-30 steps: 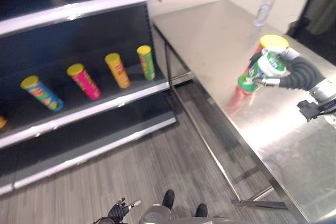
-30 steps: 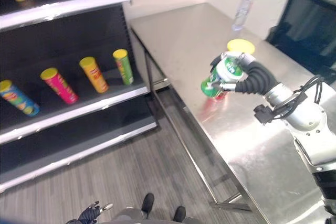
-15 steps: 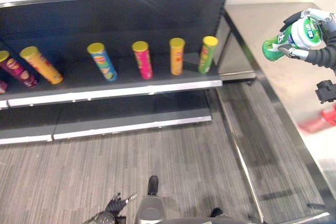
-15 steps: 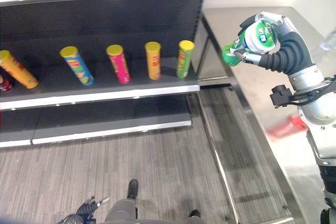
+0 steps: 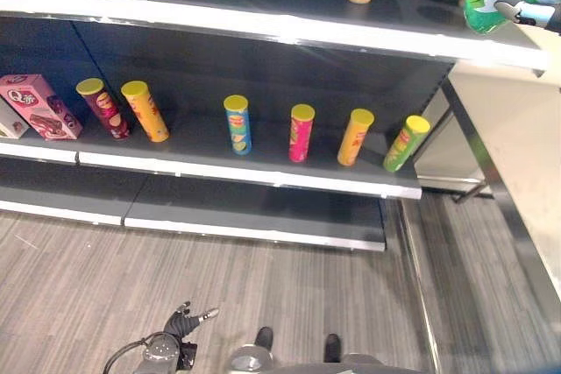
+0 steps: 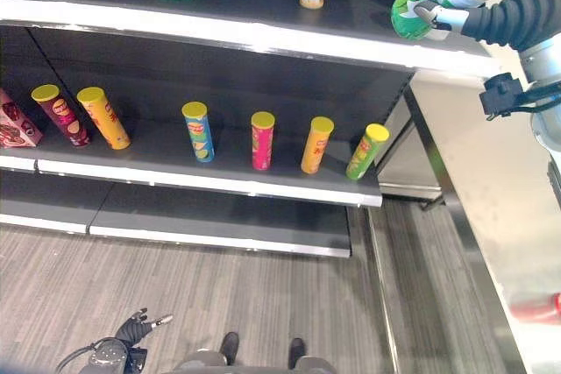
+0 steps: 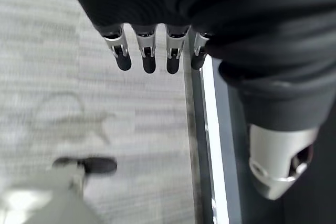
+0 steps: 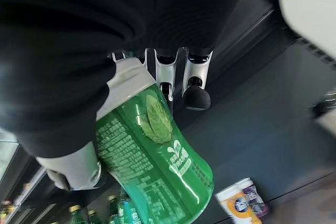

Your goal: Put the goods on the table back onto the shelves and tidy them up.

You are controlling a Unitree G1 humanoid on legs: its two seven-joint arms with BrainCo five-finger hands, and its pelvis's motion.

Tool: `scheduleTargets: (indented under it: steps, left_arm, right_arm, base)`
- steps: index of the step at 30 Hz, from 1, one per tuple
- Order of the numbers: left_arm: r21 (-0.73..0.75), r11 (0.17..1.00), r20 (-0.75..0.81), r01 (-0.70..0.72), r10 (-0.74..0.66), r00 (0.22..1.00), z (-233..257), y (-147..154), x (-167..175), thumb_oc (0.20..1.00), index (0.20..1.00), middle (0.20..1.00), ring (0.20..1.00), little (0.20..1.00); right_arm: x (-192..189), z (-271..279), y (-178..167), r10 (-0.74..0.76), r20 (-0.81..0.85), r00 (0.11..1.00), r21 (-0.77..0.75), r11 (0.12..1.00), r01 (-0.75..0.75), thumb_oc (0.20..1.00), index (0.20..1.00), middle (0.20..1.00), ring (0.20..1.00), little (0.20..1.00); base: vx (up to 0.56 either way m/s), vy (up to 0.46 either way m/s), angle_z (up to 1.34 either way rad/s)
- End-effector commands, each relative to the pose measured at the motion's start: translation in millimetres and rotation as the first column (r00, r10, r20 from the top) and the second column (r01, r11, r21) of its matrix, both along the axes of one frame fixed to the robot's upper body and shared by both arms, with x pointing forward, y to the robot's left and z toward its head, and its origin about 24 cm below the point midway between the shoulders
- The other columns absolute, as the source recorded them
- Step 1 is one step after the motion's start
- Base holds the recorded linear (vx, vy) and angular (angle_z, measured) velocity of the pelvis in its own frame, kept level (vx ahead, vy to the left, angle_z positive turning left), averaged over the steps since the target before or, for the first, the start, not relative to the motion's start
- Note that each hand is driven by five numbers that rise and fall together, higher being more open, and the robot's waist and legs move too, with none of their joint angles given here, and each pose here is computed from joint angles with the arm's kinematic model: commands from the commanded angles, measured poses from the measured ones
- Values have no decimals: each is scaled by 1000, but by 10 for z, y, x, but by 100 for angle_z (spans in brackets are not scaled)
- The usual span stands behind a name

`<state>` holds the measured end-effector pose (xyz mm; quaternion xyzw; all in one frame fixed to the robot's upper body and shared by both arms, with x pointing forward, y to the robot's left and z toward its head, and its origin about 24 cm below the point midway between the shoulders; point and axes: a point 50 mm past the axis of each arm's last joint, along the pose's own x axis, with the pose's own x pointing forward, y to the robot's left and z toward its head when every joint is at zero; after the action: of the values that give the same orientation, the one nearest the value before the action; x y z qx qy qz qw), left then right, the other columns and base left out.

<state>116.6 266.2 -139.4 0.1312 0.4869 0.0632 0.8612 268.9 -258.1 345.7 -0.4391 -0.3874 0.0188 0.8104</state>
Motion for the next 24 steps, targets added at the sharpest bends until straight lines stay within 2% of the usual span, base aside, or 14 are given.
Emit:
scheduleTargets:
  steps: [1, 9, 13, 16, 19, 24]
  left_arm:
    - [36, 999, -17, 34, -34, 999, 34, 123, -8, 1000, 1000, 1000, 1000, 1000]
    - [36, 999, -30, 1, 0, 1000, 23, 152, -57, 1000, 1000, 1000, 1000, 1000]
    - [33, 999, -8, -5, 5, 1000, 49, 168, -19, 1000, 1000, 1000, 1000, 1000]
    - [33, 999, -20, -27, 28, 999, 36, 188, -95, 1000, 1000, 1000, 1000, 1000]
    - [45, 999, -41, -14, 16, 999, 11, 175, -152, 1000, 1000, 1000, 1000, 1000]
    - [71, 997, -30, -26, 28, 999, 18, 179, -128, 1000, 1000, 1000, 1000, 1000]
  right_arm:
    - [-7, 374, -37, 20, 50, 999, 64, 998, -24, 200, 200, 200, 200, 200]
    - [347, 460, 128, 49, -87, 995, 76, 996, -43, 200, 200, 200, 200, 200]
    - [440, 544, 189, 26, -102, 994, 59, 998, -20, 200, 200, 200, 200, 200]
    - [607, 501, 238, -31, -171, 985, 13, 999, 34, 200, 200, 200, 200, 200]
    - [735, 381, 117, -142, -189, 972, -3, 990, 144, 200, 200, 200, 200, 200]
    - [956, 195, 242, -249, -165, 954, -67, 968, 241, 200, 200, 200, 200, 200]
  base:
    - [59, -49, 15]
    - [65, -68, 13]
    - [-35, -20, 28]
    - [76, 74, 41]
    - [85, 142, -23]
    - [57, 163, -6]
